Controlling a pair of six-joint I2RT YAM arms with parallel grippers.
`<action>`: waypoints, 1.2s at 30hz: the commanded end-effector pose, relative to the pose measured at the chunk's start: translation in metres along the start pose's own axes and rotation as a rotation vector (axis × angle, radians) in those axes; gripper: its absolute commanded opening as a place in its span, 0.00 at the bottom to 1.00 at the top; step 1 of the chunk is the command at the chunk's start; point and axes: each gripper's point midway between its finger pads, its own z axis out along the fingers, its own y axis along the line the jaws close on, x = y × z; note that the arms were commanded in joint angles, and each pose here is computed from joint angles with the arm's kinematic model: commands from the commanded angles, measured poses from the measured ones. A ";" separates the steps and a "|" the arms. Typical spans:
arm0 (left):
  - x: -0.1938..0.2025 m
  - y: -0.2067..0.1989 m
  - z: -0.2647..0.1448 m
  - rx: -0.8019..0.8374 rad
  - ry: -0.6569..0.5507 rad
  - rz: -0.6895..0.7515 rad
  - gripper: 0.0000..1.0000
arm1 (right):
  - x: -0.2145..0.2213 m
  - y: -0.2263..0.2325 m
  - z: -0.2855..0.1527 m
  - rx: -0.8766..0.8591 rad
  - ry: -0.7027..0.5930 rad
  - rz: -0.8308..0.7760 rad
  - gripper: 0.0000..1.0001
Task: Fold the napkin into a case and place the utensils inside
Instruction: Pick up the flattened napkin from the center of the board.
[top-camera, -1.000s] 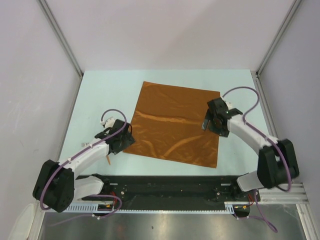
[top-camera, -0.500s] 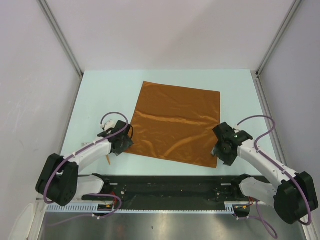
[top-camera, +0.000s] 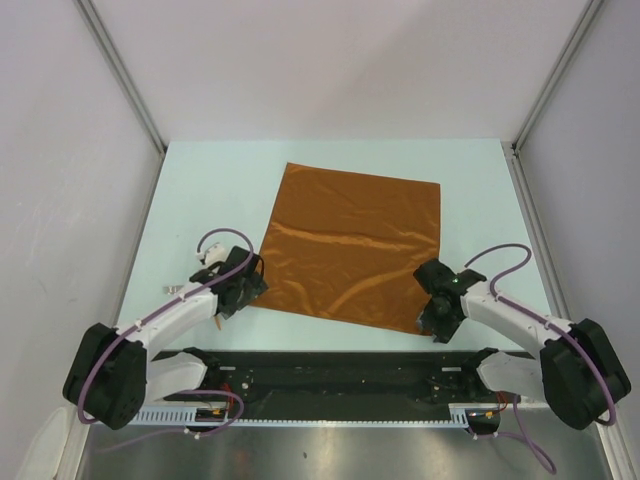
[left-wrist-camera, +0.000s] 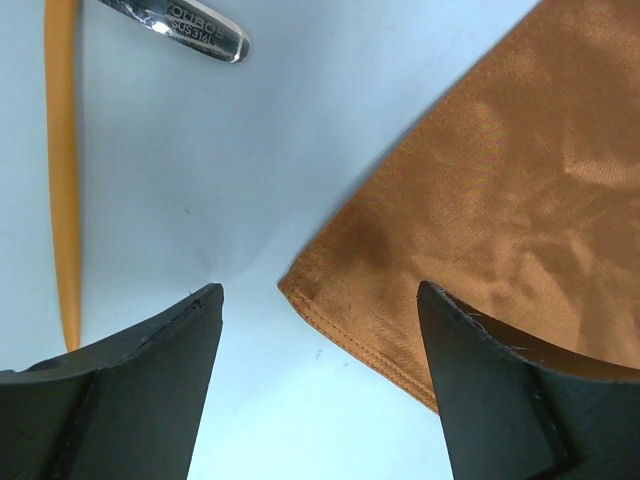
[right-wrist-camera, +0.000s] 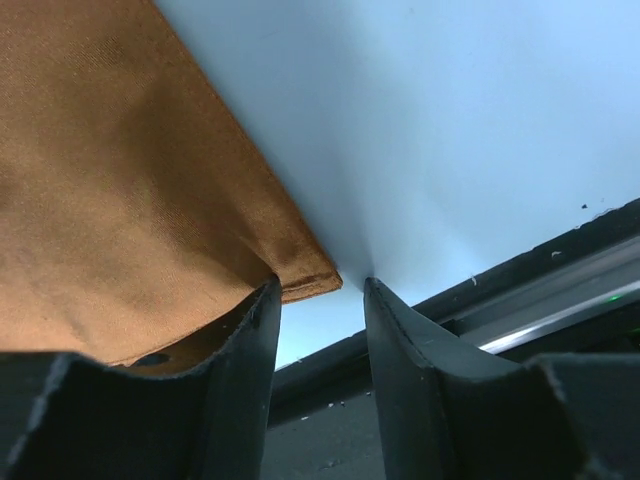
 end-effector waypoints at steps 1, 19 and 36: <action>-0.003 0.002 -0.004 -0.011 -0.030 0.021 0.84 | -0.008 0.007 0.011 0.027 -0.055 0.031 0.44; 0.008 -0.004 0.008 -0.007 0.014 0.105 0.77 | -0.032 0.014 -0.019 -0.131 -0.204 0.058 0.00; 0.037 0.004 0.015 -0.035 0.114 0.051 0.49 | -0.041 0.018 -0.028 -0.172 -0.252 0.042 0.00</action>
